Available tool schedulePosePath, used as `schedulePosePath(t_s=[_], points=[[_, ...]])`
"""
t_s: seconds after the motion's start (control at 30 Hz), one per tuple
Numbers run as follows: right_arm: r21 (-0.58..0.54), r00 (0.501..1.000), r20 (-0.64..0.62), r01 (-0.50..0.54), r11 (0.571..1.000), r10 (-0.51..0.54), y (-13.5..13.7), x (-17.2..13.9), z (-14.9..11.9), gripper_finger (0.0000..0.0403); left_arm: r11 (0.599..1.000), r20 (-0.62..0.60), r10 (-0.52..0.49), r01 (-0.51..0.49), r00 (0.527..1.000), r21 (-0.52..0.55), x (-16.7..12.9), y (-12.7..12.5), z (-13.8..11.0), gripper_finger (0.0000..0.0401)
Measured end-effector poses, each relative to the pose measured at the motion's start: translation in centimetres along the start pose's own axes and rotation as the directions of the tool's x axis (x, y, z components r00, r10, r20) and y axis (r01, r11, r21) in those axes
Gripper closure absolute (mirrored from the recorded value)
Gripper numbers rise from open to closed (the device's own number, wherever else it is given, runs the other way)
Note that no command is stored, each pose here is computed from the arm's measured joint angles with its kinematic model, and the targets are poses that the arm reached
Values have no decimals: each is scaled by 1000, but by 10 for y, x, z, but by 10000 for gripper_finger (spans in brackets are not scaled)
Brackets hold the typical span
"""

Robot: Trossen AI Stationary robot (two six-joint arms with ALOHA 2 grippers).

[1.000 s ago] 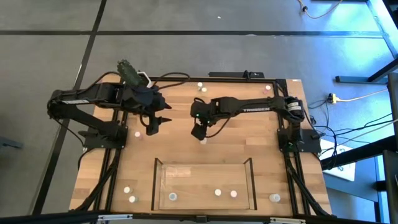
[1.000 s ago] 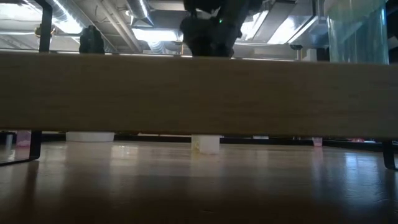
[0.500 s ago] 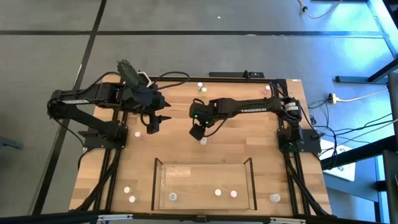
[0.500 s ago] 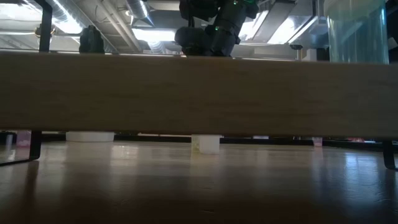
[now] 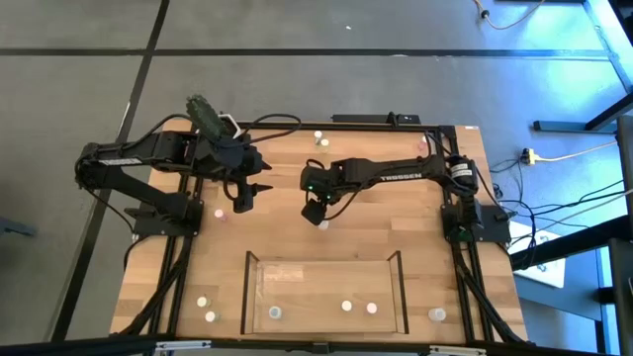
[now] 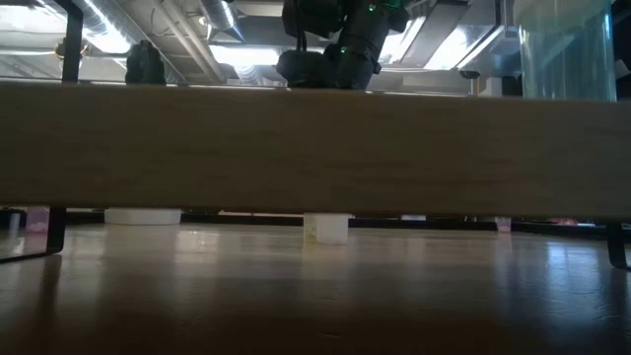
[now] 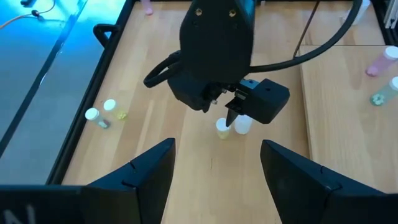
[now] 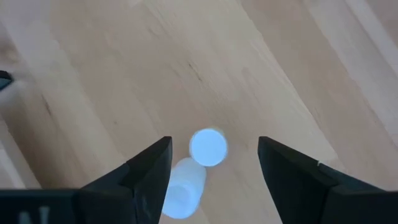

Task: Pick and place medicine bottles onto shelf by color
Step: Put the middle yellow pill bottle on the shelf

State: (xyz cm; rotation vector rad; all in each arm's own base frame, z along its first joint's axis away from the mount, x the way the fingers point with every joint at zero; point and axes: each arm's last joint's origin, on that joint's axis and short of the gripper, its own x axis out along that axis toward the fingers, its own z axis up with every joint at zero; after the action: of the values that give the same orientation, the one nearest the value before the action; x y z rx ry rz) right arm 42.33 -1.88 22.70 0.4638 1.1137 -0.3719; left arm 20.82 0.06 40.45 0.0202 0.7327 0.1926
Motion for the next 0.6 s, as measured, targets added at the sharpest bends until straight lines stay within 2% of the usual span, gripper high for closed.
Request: schedulePosePath(t_s=[0.23, 0.43, 0.6], points=[[26, 1000, -5, -3, 1000, 3, 1, 1, 0, 163, 1000, -2, -4, 4, 1000, 0, 0, 0, 0, 170], [21, 1000, -1, 6, 1000, -6, 0, 1, 0, 163, 998, -7, -67, 67, 998, 23, 0, -2, 0, 170], [20, 1000, 0, 5, 1000, -5, 0, 1, 0, 163, 997, -7, -71, 72, 997, 25, 0, -2, 0, 170]])
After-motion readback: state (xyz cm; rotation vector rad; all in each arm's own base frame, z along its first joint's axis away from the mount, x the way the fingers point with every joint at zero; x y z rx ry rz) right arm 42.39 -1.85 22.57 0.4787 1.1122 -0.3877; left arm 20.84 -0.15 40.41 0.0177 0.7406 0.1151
